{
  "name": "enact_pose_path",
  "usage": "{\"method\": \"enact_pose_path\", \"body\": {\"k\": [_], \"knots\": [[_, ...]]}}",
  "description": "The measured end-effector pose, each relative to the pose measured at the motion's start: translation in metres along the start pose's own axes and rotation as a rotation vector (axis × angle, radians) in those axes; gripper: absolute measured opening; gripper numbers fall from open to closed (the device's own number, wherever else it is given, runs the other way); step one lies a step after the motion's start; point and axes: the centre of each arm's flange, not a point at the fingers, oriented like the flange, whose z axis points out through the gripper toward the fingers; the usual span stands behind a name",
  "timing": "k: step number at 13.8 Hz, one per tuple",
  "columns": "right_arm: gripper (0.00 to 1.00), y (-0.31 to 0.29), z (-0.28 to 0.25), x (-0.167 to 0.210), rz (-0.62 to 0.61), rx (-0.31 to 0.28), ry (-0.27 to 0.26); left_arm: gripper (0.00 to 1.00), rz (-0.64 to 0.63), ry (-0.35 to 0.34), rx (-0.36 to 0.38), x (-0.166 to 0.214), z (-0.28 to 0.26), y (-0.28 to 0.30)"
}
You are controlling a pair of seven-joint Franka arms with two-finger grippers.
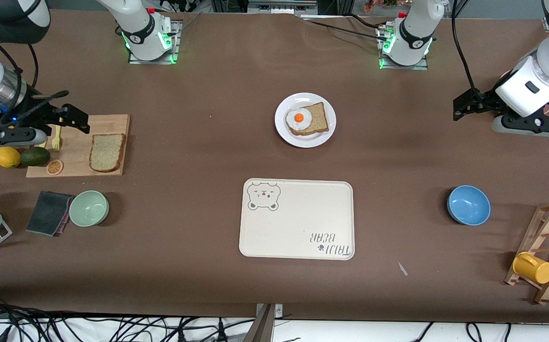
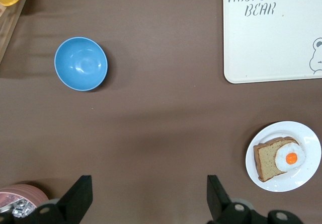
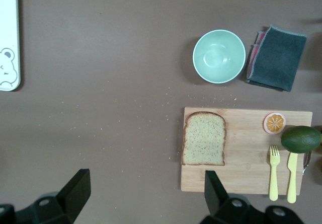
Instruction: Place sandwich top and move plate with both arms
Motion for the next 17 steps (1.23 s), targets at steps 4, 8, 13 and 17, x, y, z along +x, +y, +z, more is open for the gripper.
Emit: {"method": "enact_pose_path", "body": {"k": [4, 8, 13, 17], "knots": [[1.00, 0.000, -0.011, -0.008, 0.000, 0.002, -0.003, 1.00, 0.000, 0.000, 0.000, 0.000, 0.000, 0.000], [1.00, 0.001, -0.002, -0.008, 0.002, 0.002, -0.018, 1.00, 0.000, 0.000, 0.000, 0.000, 0.000, 0.000], [1.00, 0.007, 0.061, -0.004, 0.013, -0.001, 0.001, 1.00, 0.000, 0.000, 0.000, 0.000, 0.000, 0.000], [1.00, 0.015, 0.151, -0.008, 0.029, -0.010, -0.012, 1.00, 0.001, 0.000, 0.000, 0.000, 0.000, 0.001]]}}
